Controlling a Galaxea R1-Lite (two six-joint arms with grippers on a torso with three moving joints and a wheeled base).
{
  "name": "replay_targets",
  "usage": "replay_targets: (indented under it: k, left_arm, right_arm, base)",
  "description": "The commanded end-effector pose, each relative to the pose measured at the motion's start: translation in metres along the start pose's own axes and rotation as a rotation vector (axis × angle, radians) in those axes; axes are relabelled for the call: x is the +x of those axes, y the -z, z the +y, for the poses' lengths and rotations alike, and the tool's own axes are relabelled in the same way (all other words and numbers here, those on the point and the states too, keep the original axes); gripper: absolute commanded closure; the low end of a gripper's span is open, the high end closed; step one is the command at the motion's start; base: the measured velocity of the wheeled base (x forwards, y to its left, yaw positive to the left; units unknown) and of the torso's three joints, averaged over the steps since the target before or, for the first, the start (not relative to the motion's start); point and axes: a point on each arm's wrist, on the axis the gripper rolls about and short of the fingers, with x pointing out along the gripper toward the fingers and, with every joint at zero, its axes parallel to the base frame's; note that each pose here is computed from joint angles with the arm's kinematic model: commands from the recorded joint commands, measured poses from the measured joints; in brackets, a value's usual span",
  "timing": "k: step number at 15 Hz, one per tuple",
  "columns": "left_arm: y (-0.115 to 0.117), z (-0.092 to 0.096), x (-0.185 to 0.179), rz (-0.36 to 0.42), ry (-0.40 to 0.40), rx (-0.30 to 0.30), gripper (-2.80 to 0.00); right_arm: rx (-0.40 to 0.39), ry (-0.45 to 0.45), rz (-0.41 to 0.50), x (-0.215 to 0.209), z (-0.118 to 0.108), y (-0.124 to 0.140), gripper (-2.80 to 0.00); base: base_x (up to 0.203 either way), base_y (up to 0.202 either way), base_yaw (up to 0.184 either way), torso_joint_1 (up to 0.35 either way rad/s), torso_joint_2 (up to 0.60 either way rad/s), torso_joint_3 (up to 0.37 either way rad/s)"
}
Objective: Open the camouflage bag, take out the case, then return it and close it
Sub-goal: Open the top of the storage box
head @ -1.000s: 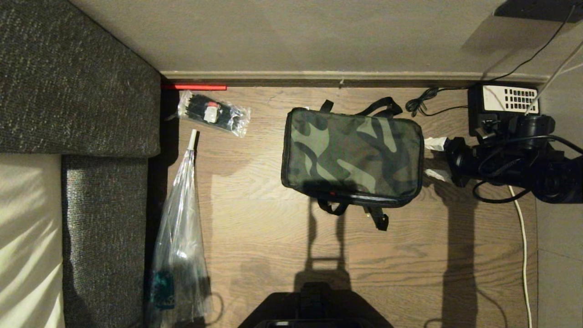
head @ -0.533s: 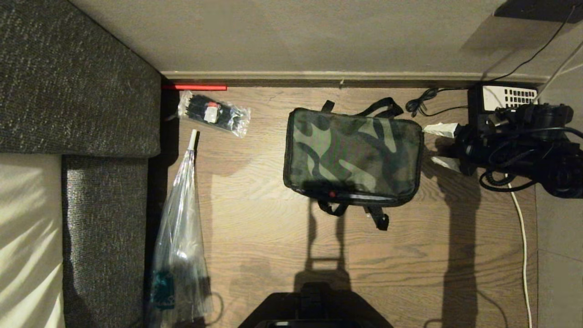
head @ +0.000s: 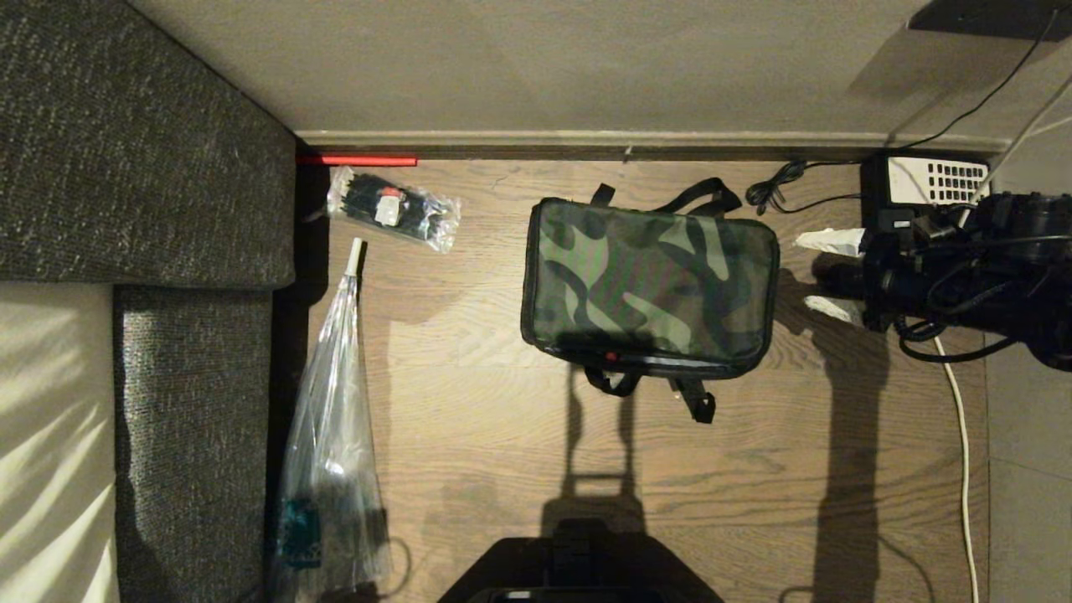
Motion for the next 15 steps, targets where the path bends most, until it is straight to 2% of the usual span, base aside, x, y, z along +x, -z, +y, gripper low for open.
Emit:
replay_targets:
  k: [1,5,15]
  left_arm:
    - [0.000,0.000,0.000,0.000,0.000,0.000,0.00]
    - [0.000,0.000,0.000,0.000,0.000,0.000,0.00]
    - [0.000,0.000,0.000,0.000,0.000,0.000,0.00]
  right_arm:
    - [0.008,-0.051,0.026,-0.006,0.014,0.002,-2.80]
    - [0.010,-0.069,0.060,0.003,0.020,0.011,-2.80]
    - [0.058,-0.079,0.102,0.016,0.020,0.020,-2.80]
  base:
    - [0.000,0.000,0.000,0.000,0.00,0.000]
    - [0.000,0.000,0.000,0.000,0.00,0.000]
    - [0.000,0.000,0.000,0.000,0.00,0.000]
